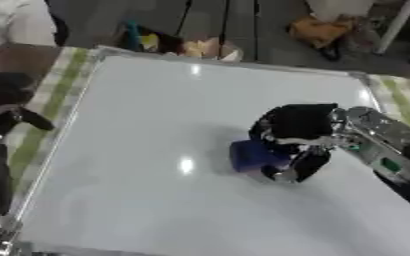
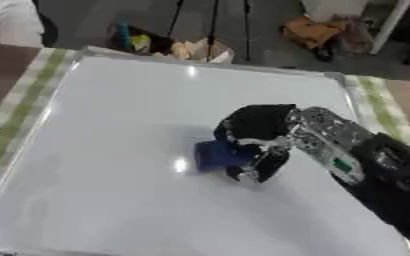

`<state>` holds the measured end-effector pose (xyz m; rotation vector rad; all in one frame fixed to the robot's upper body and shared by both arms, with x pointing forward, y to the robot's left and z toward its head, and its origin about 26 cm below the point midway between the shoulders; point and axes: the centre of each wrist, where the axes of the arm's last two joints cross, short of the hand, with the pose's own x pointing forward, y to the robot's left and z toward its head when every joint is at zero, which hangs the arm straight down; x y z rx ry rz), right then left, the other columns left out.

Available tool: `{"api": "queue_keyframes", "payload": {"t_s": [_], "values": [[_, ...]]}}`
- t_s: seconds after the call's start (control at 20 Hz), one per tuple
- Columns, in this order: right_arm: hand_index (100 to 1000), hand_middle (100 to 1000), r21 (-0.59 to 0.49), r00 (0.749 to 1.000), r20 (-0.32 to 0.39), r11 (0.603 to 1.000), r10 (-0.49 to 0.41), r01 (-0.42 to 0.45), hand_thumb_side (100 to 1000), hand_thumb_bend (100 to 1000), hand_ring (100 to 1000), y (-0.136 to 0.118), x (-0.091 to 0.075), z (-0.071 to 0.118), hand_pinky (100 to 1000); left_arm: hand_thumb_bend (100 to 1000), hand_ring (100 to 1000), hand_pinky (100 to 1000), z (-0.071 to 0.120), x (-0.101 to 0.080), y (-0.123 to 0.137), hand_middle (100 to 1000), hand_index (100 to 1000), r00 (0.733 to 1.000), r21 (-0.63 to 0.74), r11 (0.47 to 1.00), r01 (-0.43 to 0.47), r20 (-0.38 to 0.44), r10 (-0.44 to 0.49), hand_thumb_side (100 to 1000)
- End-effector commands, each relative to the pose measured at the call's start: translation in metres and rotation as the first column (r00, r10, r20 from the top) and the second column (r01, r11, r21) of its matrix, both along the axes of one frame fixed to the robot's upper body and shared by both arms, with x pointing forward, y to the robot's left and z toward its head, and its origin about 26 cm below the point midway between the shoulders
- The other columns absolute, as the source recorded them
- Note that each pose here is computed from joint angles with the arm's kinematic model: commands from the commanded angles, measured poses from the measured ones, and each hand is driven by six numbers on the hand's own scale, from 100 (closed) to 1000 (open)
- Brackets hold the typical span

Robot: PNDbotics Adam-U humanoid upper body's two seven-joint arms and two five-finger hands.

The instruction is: Wipe the whiteboard clean with a brush.

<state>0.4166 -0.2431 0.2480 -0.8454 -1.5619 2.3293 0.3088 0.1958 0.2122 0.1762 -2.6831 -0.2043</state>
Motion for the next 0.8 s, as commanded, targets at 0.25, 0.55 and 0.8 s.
{"api": "queue_keyframes", "payload": {"t_s": [0.25,0.55,0.8], "values": [[100,486,0.012,0.993,0.024,0.994,-0.112,0.112,352,100,699,-0.033,0.002,0.013,709,100,792,431,0.006,-0.003,-0.001,685,640,1.000,0.004,1.000,0.011,0.024,-0.011,925],[100,465,0.013,0.977,0.024,0.978,-0.210,0.210,347,100,702,-0.053,0.004,0.016,721,100,791,430,0.005,-0.003,0.000,684,640,1.000,0.003,1.000,0.009,0.022,-0.010,924],[100,459,0.038,0.950,0.001,0.949,-0.312,0.312,350,100,701,-0.066,0.003,0.025,720,100,792,431,0.005,-0.003,-0.001,684,640,1.000,0.002,1.000,0.010,0.023,-0.010,924]]}}
